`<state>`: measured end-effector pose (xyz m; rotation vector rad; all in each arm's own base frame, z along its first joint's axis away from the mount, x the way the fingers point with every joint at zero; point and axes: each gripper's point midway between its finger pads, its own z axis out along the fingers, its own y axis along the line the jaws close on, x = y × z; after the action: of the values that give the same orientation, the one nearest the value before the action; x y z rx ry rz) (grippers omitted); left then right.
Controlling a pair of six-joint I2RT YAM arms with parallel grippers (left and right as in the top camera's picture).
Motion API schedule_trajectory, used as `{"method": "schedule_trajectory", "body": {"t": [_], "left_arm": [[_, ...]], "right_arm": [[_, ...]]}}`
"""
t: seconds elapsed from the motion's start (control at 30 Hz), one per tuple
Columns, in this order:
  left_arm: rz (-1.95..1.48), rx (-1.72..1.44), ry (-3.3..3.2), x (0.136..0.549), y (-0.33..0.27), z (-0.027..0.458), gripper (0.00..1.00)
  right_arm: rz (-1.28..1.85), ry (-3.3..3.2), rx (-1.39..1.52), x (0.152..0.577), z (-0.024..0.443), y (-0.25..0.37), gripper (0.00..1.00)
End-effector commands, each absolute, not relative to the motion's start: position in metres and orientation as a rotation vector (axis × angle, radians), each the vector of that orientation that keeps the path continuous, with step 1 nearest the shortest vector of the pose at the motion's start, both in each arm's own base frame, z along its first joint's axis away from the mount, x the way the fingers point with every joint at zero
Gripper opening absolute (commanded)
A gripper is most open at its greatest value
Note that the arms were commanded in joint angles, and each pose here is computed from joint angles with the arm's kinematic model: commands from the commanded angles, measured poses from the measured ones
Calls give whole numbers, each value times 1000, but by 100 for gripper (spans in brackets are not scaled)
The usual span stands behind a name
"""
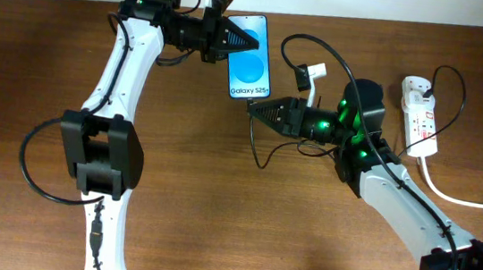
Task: Plug charger to phone and switch on socket
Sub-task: 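Align the plug under the phone port and push it upward, then press the plug further into the phone port with the right gripper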
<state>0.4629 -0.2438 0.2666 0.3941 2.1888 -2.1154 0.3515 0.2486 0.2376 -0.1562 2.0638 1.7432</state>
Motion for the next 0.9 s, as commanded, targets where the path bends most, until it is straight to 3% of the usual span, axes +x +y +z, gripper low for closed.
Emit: {"method": "schedule_trajectory", "body": {"t": [0.0,0.87], "left_arm": [[-2174,448,2123,455,-246,282,0],[-2194,439,2144,450,-252,281,0]], "right_arm": [[1655,2011,-100,370,244,234,4],[1636,1946,-44,399,251,235,4]]}}
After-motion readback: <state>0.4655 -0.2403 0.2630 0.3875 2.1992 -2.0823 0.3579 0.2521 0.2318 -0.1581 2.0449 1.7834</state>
